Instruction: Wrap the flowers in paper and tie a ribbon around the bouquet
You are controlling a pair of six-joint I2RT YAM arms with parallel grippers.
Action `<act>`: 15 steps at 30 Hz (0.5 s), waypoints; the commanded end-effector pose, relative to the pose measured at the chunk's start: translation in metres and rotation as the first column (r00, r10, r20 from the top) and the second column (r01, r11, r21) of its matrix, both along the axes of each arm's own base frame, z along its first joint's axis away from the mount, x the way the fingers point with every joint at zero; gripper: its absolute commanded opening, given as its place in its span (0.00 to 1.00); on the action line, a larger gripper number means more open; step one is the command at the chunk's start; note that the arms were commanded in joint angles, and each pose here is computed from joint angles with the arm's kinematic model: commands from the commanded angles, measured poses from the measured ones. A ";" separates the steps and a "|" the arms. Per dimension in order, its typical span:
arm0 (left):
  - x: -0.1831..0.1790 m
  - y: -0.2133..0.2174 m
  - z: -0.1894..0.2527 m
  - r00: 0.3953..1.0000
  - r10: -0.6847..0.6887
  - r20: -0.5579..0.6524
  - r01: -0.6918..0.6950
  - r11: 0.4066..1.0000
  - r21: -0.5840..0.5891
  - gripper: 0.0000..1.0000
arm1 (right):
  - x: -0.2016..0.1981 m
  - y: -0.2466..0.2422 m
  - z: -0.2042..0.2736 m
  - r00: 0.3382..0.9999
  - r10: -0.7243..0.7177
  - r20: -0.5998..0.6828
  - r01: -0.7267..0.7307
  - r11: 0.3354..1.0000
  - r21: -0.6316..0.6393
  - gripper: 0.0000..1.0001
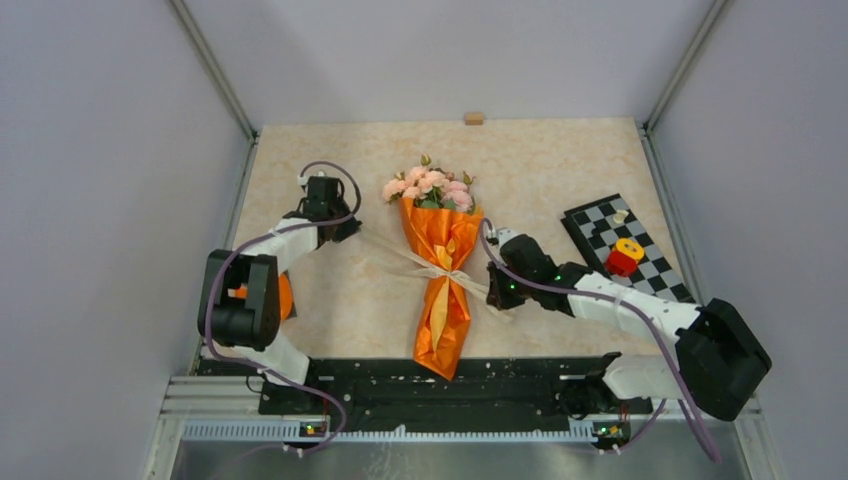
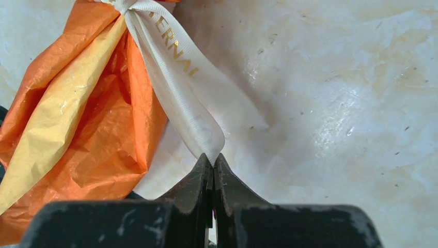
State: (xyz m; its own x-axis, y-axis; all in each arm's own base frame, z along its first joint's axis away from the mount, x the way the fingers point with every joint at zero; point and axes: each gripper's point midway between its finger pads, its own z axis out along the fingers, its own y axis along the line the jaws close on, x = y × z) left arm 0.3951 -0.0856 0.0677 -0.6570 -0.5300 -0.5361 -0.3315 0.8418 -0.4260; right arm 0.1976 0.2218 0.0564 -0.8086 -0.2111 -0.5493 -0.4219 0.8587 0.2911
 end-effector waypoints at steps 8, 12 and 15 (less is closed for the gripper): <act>0.033 0.044 0.002 0.983 0.182 0.006 -0.181 0.977 0.114 0.00 | -0.010 -0.028 -0.003 0.999 -0.041 0.008 0.042 0.994 -0.097 0.00; 0.032 0.047 -0.002 0.980 0.196 -0.018 -0.193 0.975 0.113 0.00 | -0.015 -0.029 -0.010 0.999 -0.031 -0.015 0.030 0.995 -0.096 0.00; 0.032 0.048 -0.005 0.980 0.196 -0.031 -0.192 0.974 0.117 0.00 | -0.016 -0.029 -0.010 0.999 -0.030 -0.013 0.029 0.996 -0.088 0.00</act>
State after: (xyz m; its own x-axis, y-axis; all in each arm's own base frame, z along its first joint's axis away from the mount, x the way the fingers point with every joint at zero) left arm 0.4029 -0.0708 0.0481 -0.6668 -0.5661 -0.4848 -0.4442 0.8241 -0.3514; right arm 0.1979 0.2116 0.0592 -0.7968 -0.1953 -0.5717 -0.4045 0.8754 0.2646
